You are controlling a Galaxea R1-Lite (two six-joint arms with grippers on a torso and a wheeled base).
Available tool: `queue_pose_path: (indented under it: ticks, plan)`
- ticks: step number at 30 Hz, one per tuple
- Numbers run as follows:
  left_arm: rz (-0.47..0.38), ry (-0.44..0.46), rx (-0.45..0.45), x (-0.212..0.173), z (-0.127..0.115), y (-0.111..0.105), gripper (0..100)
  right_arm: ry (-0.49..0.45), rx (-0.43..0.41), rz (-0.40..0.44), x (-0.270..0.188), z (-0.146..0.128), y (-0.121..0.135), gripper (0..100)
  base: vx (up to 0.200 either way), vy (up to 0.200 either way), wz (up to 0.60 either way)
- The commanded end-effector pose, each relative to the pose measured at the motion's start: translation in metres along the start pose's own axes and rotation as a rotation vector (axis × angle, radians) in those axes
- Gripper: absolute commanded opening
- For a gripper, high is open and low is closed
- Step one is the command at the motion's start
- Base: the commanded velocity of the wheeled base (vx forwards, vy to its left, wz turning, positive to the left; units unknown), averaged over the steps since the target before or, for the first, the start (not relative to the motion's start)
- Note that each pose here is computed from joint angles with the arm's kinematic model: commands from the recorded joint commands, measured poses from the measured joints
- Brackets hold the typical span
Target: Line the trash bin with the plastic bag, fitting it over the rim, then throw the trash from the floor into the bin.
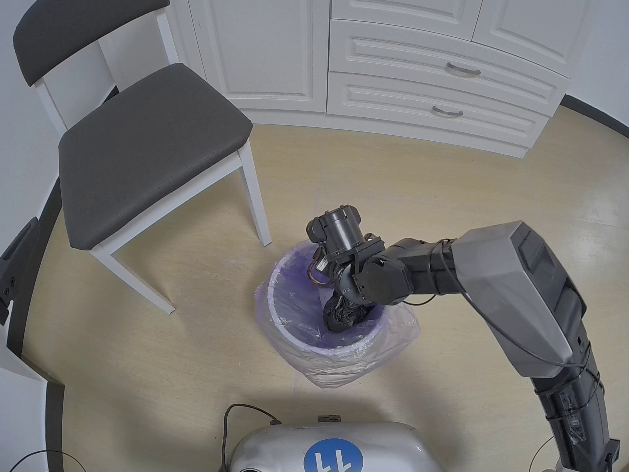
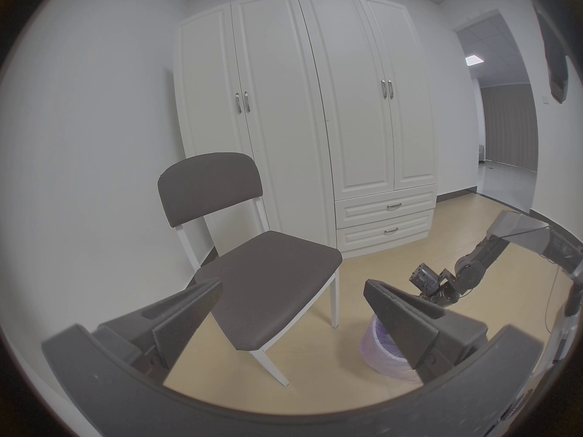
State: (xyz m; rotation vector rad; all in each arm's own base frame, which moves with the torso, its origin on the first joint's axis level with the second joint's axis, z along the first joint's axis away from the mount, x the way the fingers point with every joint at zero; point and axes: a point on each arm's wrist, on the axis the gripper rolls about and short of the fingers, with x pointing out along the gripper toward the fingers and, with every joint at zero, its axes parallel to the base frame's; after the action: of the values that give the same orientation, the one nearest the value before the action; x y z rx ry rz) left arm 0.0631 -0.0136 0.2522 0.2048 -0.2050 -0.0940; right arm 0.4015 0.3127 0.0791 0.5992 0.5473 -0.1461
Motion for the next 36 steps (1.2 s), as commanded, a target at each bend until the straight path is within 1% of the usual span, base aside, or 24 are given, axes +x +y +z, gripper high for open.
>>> queue_pose_path:
  ticks: [1,4,6,8,9,10,12,15,17,20,21,22,24,26,27,28,29,30,31,32,33,34,35,36]
  plan:
    - [-0.001,0.004,0.001,0.000,-0.001,0.000,100,-0.025,0.022,0.046,-0.035,0.027,0.010,100,0.000,0.000,0.00]
    - [-0.002,0.010,0.003,0.000,-0.003,-0.001,100,-0.031,0.000,0.061,-0.055,0.039,0.012,100,0.000,0.000,0.00]
    - [-0.007,0.018,0.006,0.001,-0.005,-0.001,100,-0.033,-0.081,0.052,-0.070,0.043,0.008,100,0.000,0.000,0.00]
    - [-0.012,0.023,0.011,0.001,-0.006,-0.002,100,-0.039,-0.196,0.018,-0.087,0.044,-0.003,100,0.000,0.000,0.00]
    - [-0.015,0.031,0.015,0.002,-0.008,-0.003,100,-0.041,-0.262,-0.002,-0.097,0.044,-0.011,100,0.000,0.000,0.00]
    - [-0.017,0.037,0.016,0.003,-0.009,-0.003,100,-0.042,-0.300,-0.014,-0.102,0.044,-0.016,100,0.000,0.000,0.00]
    - [-0.028,0.060,0.023,0.006,-0.013,-0.005,100,-0.042,-0.434,-0.041,-0.124,0.045,-0.035,100,0.000,0.000,0.00]
    - [-0.035,0.081,0.030,0.009,-0.018,-0.007,100,-0.066,-0.528,-0.020,-0.146,0.049,-0.056,100,0.000,0.000,0.00]
    - [-0.038,0.087,0.030,0.010,-0.021,-0.008,100,-0.109,-0.582,-0.006,-0.159,0.058,-0.071,100,0.000,0.000,0.00]
    - [-0.039,0.093,0.030,0.009,-0.023,-0.008,100,-0.227,-0.625,0.017,-0.181,0.086,-0.104,100,0.000,0.000,0.00]
    - [-0.040,0.096,0.030,0.008,-0.024,-0.008,100,-0.261,-0.657,0.025,-0.188,0.093,-0.119,100,0.000,0.000,0.00]
    - [-0.041,0.099,0.031,0.008,-0.025,-0.008,100,-0.276,-0.672,0.030,-0.191,0.097,-0.126,100,0.000,0.000,0.00]
    - [-0.041,0.105,0.030,0.007,-0.028,-0.009,100,-0.378,-0.773,0.086,-0.210,0.117,-0.166,100,0.000,0.000,0.00]
    - [-0.041,0.113,0.025,0.007,-0.029,-0.009,100,-0.467,-0.833,0.151,-0.222,0.128,-0.188,100,0.000,0.000,0.00]
    - [-0.041,0.113,0.024,0.007,-0.029,-0.009,100,-0.473,-0.836,0.155,-0.223,0.129,-0.190,100,0.000,0.000,0.00]
    - [-0.042,0.120,0.019,0.006,-0.032,-0.010,100,-0.544,-0.843,0.207,-0.231,0.136,-0.207,100,0.000,0.000,0.00]
    - [-0.045,0.127,0.013,0.005,-0.035,-0.010,100,-0.568,-0.837,0.225,-0.234,0.138,-0.215,100,0.000,0.000,0.00]
    - [-0.045,0.127,0.013,0.005,-0.035,-0.010,100,-0.568,-0.837,0.225,-0.234,0.138,-0.215,100,0.000,0.000,0.00]
    - [-0.040,0.120,-0.020,0.004,-0.035,-0.010,100,-0.599,-0.812,0.230,-0.239,0.139,-0.232,100,0.000,0.000,0.00]
    - [-0.040,0.120,-0.020,0.004,-0.035,-0.010,100,-0.599,-0.812,0.230,-0.239,0.139,-0.232,100,0.000,0.000,0.00]
    - [-0.026,0.088,-0.087,0.003,-0.031,-0.009,100,-0.609,-0.752,0.192,-0.243,0.139,-0.250,100,0.000,0.000,0.00]
    - [-0.024,0.072,-0.119,0.003,-0.028,-0.008,100,-0.612,-0.727,0.172,-0.245,0.140,-0.255,100,0.000,0.000,0.00]
    - [-0.024,0.072,-0.119,0.003,-0.028,-0.008,100,-0.612,-0.727,0.172,-0.245,0.140,-0.255,100,0.000,0.000,0.00]
    - [-0.036,0.050,-0.162,0.004,-0.022,-0.007,100,-0.632,-0.675,0.140,-0.251,0.144,-0.264,100,0.000,0.000,0.00]
